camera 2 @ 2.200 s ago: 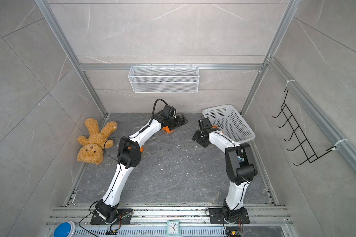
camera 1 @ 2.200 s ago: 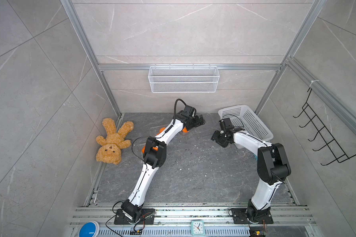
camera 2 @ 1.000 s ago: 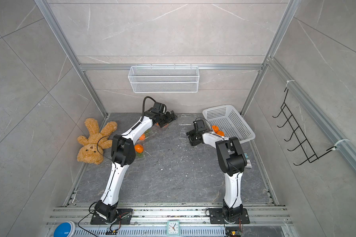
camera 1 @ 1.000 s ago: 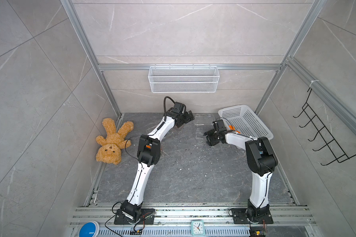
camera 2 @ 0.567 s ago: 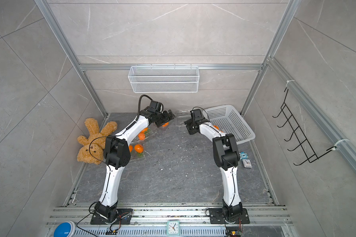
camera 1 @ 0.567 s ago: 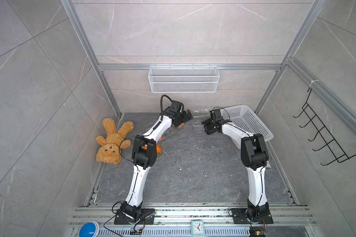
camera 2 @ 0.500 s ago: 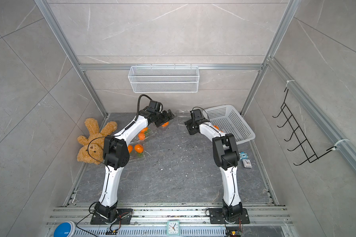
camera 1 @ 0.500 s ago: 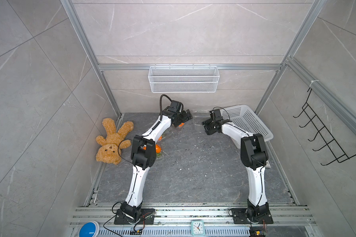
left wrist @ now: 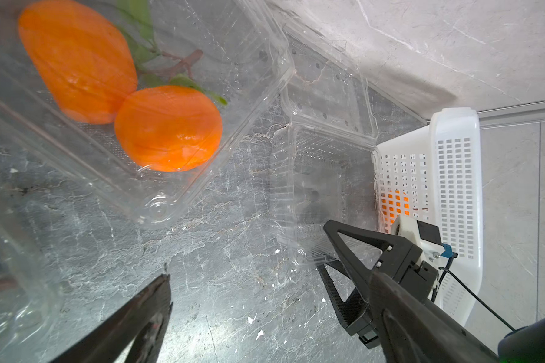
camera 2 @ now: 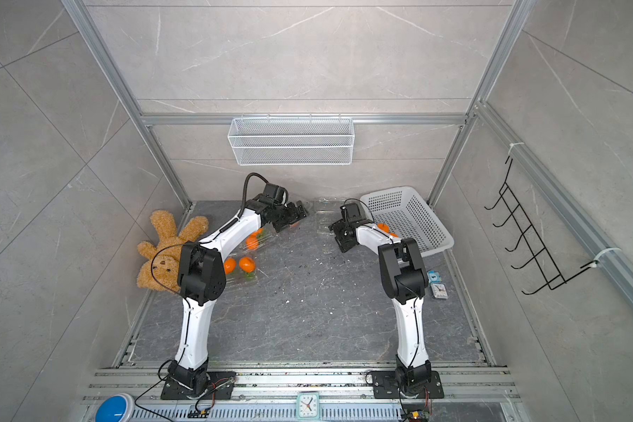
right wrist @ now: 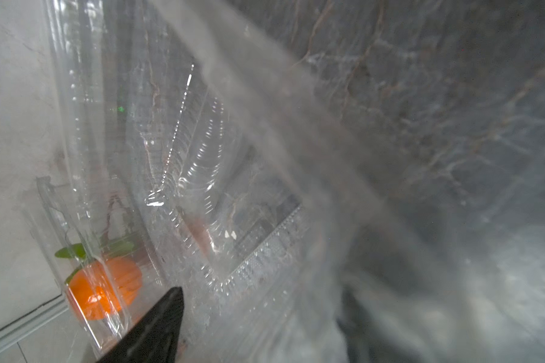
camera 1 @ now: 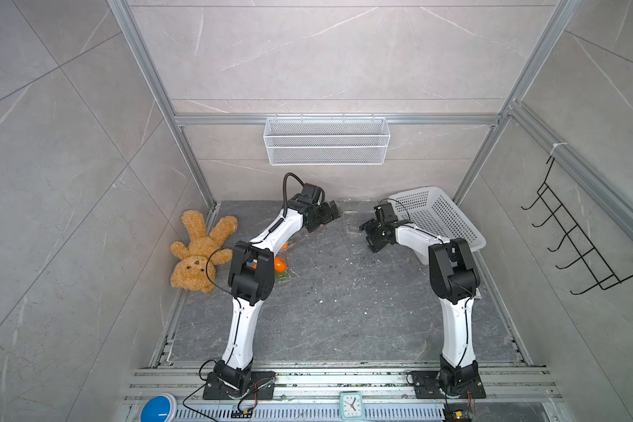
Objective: Take oranges out of containers
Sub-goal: Move the packing box to the center of the board.
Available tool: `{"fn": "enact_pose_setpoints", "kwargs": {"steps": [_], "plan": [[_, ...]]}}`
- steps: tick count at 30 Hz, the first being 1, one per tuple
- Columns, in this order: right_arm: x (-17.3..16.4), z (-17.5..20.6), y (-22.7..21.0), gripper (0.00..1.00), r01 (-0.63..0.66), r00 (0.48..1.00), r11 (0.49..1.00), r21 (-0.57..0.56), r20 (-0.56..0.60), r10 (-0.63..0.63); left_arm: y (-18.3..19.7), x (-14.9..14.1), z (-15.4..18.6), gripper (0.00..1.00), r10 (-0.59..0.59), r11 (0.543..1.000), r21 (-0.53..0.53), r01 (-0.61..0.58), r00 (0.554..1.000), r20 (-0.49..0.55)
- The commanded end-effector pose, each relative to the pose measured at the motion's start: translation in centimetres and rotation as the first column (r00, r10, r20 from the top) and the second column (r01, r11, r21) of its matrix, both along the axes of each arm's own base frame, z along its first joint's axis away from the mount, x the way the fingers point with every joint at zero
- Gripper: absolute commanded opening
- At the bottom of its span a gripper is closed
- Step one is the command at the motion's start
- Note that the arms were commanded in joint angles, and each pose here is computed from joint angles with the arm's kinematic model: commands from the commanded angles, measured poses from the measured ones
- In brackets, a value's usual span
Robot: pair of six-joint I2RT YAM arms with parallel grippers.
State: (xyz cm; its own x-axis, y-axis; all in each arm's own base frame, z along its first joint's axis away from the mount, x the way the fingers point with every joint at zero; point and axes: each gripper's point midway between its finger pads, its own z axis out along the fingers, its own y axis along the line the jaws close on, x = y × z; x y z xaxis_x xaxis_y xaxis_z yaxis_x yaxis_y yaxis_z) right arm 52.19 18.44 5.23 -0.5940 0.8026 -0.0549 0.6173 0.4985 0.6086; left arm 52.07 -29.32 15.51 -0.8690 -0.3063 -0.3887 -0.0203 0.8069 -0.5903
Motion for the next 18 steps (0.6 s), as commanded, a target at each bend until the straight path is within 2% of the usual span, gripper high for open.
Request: {"fn": "enact_pose_setpoints", "kwargs": {"steps": [1,5,11,15,18], "plan": [[0.1,4.3,0.4,0.86,-0.049,0.992,0.998,0.026,0.116,0.045,0.5,-0.4,5.9,1.0,-0.008,0.999,-0.038,0.013,0.993,0.114],[-0.3,6.0,0.6,1.0,-0.099,0.981,0.995,0.022,0.172,0.093,1.0,-1.1,6.2,1.0,-0.008,1.0,-0.024,0.011,0.994,0.113],[-1.2,8.4,1.1,1.0,-0.169,0.958,0.985,0.017,0.239,0.161,2.4,-2.6,7.0,1.0,-0.01,1.0,0.026,0.007,0.993,0.116],[-2.7,10.3,2.0,1.0,-0.254,0.922,0.967,-0.026,0.295,0.251,5.8,-4.6,7.9,1.0,0.011,0.986,0.162,-0.031,0.992,0.122],[-4.6,11.4,3.4,1.0,-0.333,0.878,0.937,-0.101,0.33,0.348,10.6,-6.7,7.7,1.0,0.064,0.951,0.296,-0.09,0.993,0.097]]}}
